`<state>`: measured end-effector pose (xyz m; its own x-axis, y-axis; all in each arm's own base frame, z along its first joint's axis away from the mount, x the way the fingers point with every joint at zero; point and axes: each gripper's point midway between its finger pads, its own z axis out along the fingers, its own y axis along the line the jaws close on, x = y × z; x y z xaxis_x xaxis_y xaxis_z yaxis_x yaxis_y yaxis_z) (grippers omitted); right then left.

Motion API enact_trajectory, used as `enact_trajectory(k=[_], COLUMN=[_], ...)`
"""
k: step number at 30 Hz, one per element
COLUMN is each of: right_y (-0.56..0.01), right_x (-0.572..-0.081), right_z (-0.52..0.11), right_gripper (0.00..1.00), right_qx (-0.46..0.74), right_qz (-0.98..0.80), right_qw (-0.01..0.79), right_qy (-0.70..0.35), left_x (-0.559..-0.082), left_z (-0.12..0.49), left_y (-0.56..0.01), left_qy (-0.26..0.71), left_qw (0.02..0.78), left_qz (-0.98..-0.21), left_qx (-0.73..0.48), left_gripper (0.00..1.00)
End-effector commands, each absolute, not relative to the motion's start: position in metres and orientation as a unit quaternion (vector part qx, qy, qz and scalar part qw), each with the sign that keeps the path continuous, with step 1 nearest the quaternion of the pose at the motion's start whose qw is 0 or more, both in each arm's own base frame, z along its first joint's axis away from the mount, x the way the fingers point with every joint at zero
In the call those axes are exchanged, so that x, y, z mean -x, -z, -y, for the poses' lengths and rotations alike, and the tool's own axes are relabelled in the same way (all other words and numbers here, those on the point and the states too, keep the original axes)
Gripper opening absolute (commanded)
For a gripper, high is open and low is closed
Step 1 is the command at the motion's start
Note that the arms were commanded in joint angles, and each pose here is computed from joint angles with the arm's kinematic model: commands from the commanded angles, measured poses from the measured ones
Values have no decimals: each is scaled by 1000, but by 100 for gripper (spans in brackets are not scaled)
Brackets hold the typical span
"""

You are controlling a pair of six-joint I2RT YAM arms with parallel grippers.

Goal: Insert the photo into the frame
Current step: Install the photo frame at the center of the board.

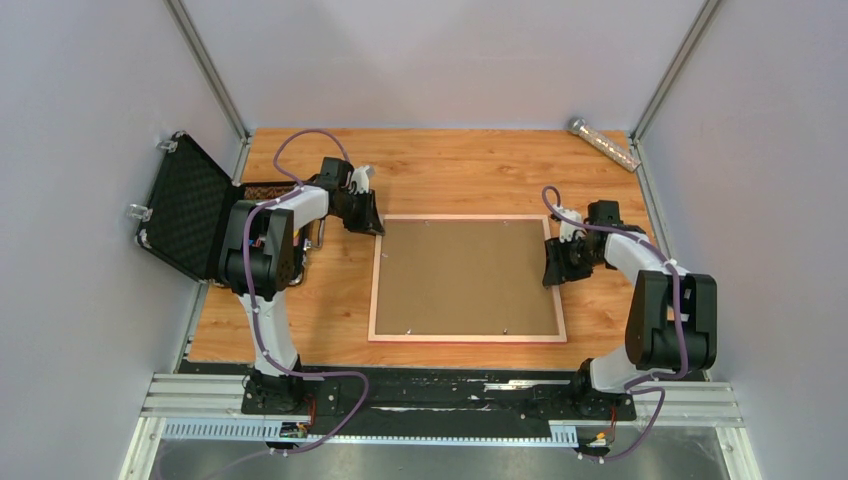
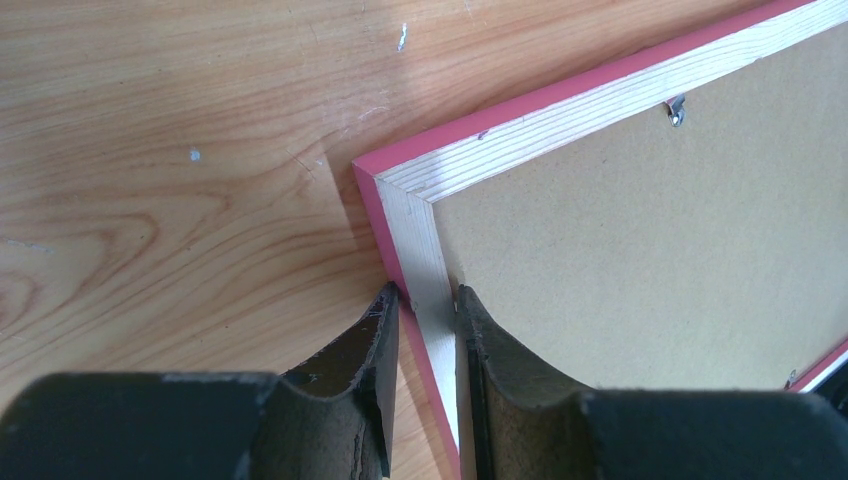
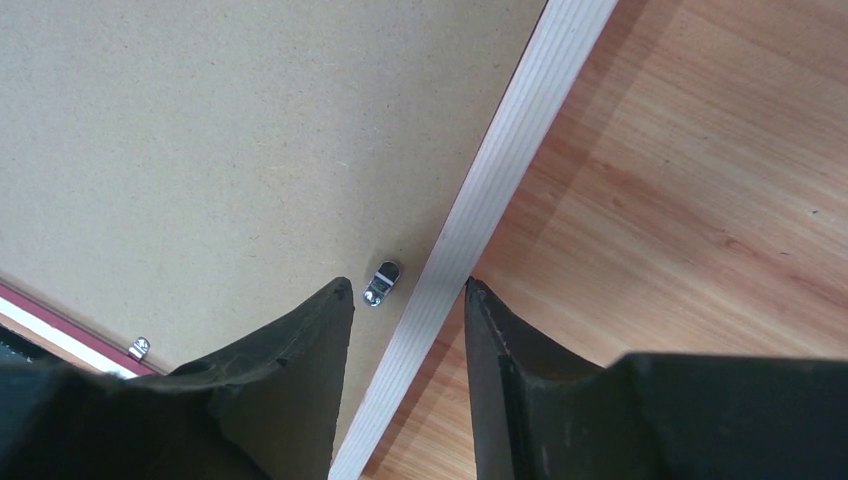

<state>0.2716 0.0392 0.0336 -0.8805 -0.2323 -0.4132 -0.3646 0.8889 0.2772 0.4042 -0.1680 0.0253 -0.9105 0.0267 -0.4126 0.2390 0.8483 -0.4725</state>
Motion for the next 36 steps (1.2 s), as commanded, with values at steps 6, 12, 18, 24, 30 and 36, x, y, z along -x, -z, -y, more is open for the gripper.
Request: enact_trajectory(k=[6,12,18,24,30,36], right_y=[-26,-25,-24,-22,-20,-20], right_x=[-270,-273,-276,-278,-279,-279], right_z=[-43,-43,-45,-47,-49,-46], right_gripper=[43,42,42,41,35,27], right_qx=[157,152,143,141,140,145], right_qz=[-956,-957,-959,-960,-961,-962], right_qw=[174,171,166,160,156,156], right_qy=[-176,-175,-178,-180,-179,-171], left_x=[-393,-393,-393,-392,-392,-392], left_z=[161,161,161,161,161,160], left_y=[-3,-3,-2,0,-1,-1], left_qy=[241,242,241,240,240,240], left_qw=[179,178,178,176,176,176], left_qz=[-951,-951,-951,-952,-952,-952], left_qx=[-76,-76,-78,-77,-78,-79], left_gripper=[0,0,0,0,0,0])
